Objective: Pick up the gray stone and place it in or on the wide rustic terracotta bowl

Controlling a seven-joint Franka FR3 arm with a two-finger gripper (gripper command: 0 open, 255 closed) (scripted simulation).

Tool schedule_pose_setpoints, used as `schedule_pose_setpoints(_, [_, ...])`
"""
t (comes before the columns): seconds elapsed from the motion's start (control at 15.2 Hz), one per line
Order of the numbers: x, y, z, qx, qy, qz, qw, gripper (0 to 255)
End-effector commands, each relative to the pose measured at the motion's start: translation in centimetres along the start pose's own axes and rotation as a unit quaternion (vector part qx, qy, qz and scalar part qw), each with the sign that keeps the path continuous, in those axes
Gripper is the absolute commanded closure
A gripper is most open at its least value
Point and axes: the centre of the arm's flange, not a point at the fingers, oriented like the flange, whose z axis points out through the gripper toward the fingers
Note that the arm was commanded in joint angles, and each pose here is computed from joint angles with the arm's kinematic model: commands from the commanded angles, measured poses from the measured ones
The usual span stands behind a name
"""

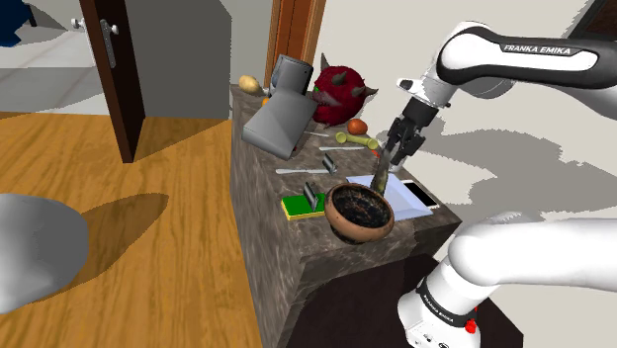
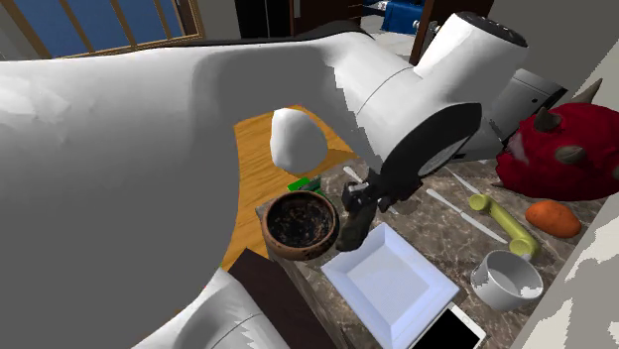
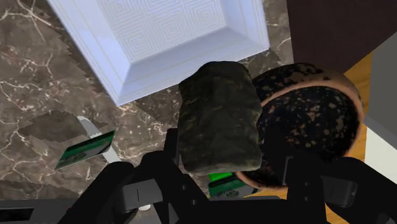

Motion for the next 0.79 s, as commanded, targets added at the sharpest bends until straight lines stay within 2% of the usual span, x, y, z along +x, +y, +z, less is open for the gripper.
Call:
schedule_pose_setpoints(0.0, [0.3, -2.7, 0.2, 0.000, 0.000, 0.000, 1.0000, 255])
schedule_pose_setpoints(0.4, [2.2, -10.4, 1.2, 0.000, 0.000, 0.000, 1.0000, 255])
schedule_pose_setpoints(0.73, [2.0, -10.7, 3.3, 0.000, 0.000, 0.000, 1.0000, 255])
